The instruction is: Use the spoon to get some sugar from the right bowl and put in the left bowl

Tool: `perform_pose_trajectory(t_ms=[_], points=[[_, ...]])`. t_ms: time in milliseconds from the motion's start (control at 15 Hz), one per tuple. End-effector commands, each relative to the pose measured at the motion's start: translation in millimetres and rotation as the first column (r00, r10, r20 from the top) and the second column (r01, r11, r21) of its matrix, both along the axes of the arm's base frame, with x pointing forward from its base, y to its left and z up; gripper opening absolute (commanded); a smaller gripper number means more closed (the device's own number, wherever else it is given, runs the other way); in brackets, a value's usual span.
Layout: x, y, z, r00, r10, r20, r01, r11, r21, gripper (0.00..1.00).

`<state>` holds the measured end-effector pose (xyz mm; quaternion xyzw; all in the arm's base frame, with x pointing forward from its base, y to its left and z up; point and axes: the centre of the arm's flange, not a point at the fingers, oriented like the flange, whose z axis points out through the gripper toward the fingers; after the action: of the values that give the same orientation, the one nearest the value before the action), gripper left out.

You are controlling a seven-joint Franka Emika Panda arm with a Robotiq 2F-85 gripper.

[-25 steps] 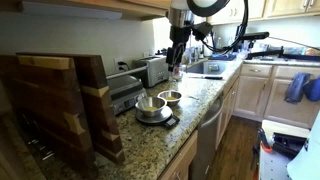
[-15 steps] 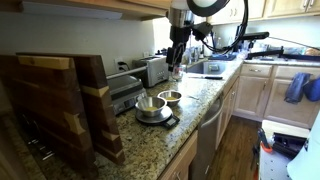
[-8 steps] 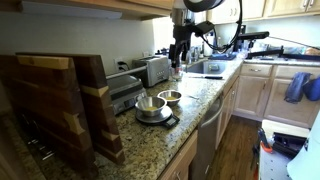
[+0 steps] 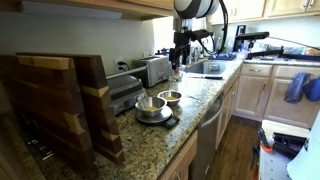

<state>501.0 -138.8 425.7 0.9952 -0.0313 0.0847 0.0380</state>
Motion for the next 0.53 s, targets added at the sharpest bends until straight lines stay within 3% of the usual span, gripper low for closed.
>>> perform_pose_trajectory(t_ms=[0, 467], points=[[3.0, -5.4, -4.6, 1.000, 0.003, -0.009, -0.003, 1.000, 0.000, 1.00], [13.2, -14.6, -14.8, 1.000, 0.006, -0.023, -0.006, 1.000, 0.009, 1.00]])
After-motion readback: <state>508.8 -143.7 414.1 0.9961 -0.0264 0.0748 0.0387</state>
